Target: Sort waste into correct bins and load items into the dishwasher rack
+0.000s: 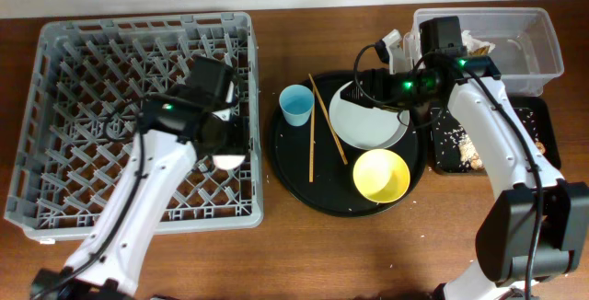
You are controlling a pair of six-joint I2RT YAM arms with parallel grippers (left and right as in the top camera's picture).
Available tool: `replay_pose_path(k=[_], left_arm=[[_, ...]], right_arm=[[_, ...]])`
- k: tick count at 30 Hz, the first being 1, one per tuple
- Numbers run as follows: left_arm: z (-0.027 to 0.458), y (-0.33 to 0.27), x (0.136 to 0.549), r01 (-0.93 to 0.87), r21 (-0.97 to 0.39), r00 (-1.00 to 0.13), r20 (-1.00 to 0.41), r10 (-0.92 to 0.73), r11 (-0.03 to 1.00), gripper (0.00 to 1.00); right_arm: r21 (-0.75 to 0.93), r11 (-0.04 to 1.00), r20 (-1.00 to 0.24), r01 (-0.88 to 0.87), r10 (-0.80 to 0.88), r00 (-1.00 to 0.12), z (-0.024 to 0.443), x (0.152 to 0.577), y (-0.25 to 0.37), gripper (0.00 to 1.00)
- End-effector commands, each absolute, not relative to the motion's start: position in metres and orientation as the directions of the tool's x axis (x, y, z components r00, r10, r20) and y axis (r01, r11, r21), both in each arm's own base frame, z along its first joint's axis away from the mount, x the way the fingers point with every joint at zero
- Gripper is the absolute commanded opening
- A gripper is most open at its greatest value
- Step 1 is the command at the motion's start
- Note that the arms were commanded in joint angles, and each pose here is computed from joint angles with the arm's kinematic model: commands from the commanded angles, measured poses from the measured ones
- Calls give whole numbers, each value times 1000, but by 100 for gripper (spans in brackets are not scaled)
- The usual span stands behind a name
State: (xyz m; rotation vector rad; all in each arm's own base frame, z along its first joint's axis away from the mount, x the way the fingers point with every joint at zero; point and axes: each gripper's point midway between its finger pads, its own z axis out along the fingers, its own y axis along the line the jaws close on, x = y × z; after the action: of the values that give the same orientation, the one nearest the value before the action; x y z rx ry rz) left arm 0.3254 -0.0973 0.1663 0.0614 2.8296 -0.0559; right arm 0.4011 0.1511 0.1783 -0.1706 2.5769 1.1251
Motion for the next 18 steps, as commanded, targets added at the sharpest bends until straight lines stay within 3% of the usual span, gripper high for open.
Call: replay_pose_path(k=[1,5,9,11,12,15,16,18], left_arm=[[136,-77,320,-86,98,-973,-224,-62,991,49],[116,-91,312,-83,46,-988,-132,-76,996,49],[84,-94,309,-79,41,-988,-138,-72,996,51],[74,-92,308,-80,48,-987,-143,-72,996,87],[74,-91,311,-81,53,-985,-156,-72,995,97],[92,-98,332,-84,20,-971,-228,-77,996,99],[120,-106,353,-76,-12,-951,-299,-76,997,99],[156,-115,377,-72,-58,-917,-390,-89,996,99]], right_arm=[[675,699,-341,-237,11,-940,173,401,149,65],[675,698,-341,-237,11,-940,173,401,149,65],[675,699,-341,-237,11,-940,173,401,149,65],[674,699,-342,-239,9,-940,173,401,149,65],[655,711,-357,-255,-6,-934,172,402,149,65],[529,795,-405,-297,-72,-912,159,406,166,65],[474,842,-433,-258,-32,-901,158,418,174,64],[384,889,-525,-249,-12,-851,163,437,189,51]])
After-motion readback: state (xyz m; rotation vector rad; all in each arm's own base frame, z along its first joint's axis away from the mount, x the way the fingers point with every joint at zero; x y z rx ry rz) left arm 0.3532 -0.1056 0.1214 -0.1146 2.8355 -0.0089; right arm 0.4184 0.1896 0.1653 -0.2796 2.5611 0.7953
